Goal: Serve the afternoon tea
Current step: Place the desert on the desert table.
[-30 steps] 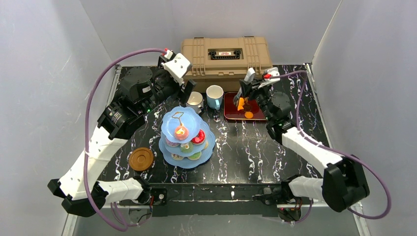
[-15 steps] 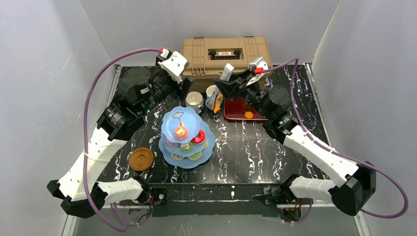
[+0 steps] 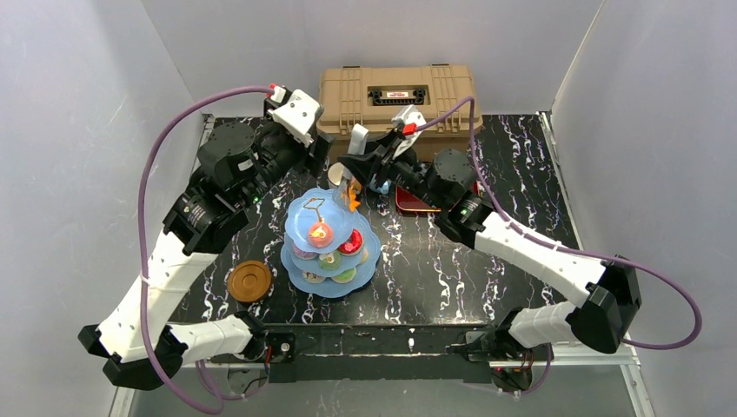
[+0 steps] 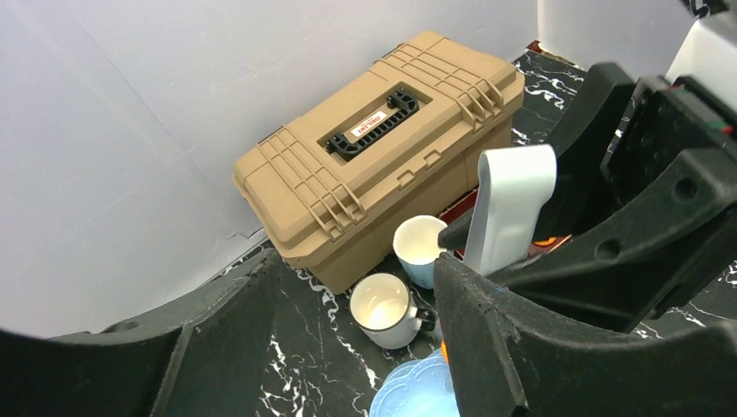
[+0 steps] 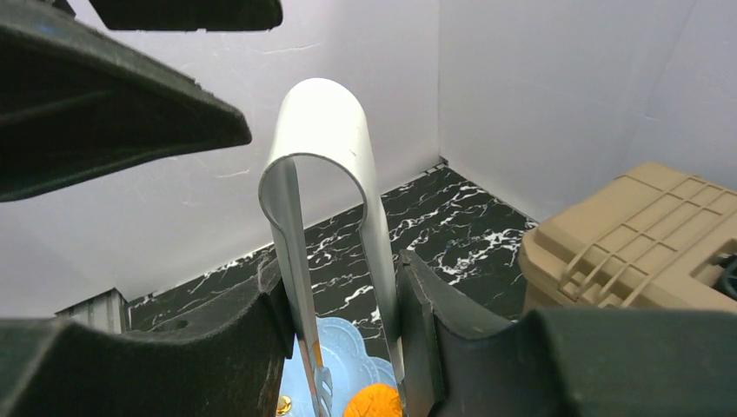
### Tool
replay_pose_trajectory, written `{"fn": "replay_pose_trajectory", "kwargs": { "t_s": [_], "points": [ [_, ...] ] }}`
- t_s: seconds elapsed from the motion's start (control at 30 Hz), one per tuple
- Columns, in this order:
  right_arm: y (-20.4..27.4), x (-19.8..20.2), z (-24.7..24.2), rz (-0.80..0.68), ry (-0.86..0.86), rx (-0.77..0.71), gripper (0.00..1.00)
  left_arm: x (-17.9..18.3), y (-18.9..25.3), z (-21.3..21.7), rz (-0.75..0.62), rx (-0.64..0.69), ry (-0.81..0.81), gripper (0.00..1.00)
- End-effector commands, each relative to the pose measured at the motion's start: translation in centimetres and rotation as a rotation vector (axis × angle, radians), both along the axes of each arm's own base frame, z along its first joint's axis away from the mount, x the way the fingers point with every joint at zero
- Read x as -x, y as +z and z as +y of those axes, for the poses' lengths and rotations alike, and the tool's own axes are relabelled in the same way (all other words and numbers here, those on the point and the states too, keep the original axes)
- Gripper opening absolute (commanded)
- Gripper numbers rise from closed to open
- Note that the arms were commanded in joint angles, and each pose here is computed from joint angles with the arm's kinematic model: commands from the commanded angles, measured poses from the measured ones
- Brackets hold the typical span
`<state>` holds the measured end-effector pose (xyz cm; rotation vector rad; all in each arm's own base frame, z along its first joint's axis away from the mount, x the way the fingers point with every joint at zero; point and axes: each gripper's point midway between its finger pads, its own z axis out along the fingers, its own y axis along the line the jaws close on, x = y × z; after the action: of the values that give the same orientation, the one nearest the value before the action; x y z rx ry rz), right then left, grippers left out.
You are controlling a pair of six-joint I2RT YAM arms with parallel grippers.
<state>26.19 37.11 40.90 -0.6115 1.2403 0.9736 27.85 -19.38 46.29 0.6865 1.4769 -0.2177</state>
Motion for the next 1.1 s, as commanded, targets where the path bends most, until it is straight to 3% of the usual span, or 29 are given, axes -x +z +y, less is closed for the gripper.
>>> {"fn": "replay_pose_trajectory", "kwargs": {
  "t_s": [0.0,0.47,0.7,1.07],
  "points": [
    [5.9,1.3,-0.2,-0.116,0.001,-0.117,0.01,0.5,0.5,1.0,-0.013,0.022,0.019,0.63],
    [4.2,1.5,1.4,-0.115,0.012,-0.088,0.01,0.4,0.4,0.8,-0.007,0.022,0.010,0.64],
    [3.6,1.4,1.3,-0.091,0.005,-0.102,0.20,0.3,0.5,0.7,-0.010,0.025,0.008,0.65],
    [3.9,1.7,1.1,-0.092,0.012,-0.123,0.33,0.5,1.2,0.9,-0.032,0.040,0.011,0.64]
  ]
}}
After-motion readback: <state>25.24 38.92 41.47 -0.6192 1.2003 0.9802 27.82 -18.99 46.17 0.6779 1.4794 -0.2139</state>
